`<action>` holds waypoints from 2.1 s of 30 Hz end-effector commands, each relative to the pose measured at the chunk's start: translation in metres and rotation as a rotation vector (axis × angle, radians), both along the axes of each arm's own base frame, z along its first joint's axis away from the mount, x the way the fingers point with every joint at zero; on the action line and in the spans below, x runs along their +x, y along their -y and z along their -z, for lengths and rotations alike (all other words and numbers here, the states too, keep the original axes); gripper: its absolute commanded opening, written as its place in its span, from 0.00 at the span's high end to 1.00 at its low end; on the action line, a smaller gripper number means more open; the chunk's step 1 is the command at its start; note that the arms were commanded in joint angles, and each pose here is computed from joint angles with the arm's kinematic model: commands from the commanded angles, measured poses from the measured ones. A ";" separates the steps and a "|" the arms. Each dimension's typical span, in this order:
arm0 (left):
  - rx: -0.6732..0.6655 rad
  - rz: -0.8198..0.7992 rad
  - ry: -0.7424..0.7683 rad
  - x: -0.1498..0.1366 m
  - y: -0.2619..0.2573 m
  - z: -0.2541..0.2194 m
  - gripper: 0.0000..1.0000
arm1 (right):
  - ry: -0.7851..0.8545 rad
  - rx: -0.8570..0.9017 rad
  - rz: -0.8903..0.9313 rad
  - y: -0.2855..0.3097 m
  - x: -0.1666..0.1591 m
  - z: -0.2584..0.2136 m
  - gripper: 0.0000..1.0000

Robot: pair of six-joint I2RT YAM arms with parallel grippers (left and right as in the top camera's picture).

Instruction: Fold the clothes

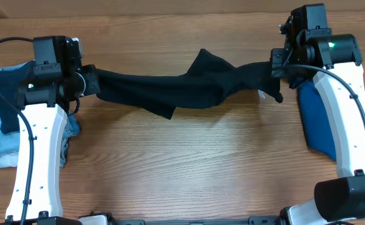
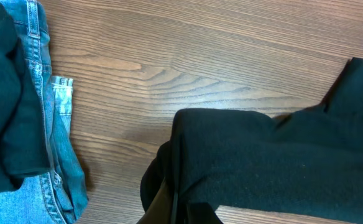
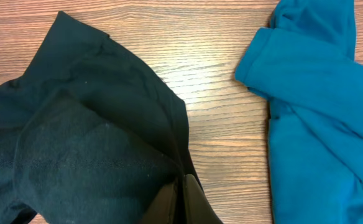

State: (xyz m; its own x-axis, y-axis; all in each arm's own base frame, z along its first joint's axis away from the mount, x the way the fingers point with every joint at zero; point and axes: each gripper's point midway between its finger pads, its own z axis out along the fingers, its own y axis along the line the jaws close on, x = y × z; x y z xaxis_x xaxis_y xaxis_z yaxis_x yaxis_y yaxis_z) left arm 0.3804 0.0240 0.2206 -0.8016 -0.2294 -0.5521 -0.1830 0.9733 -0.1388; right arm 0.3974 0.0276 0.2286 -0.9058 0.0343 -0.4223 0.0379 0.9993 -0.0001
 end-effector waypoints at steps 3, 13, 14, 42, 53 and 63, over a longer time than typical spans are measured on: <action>0.025 0.004 0.008 0.000 -0.001 -0.003 0.96 | 0.012 0.002 0.007 0.001 0.001 -0.004 0.96; 0.084 -0.056 0.201 0.083 -0.019 0.005 0.00 | 0.023 0.057 -0.019 -0.009 0.004 -0.005 0.96; 0.054 -0.029 0.116 0.075 -0.010 0.026 0.00 | 0.024 0.057 -0.019 -0.009 0.004 -0.005 0.96; -0.245 0.353 -0.724 -0.065 0.208 0.200 0.16 | 0.009 0.060 -0.020 -0.010 0.006 0.003 0.96; -0.155 0.260 -0.751 -0.070 0.189 0.210 0.16 | 0.008 0.060 -0.020 -0.010 0.006 0.003 0.96; -0.162 0.280 -0.708 -0.066 0.200 0.217 0.89 | 0.008 0.060 -0.020 -0.010 0.006 0.003 0.96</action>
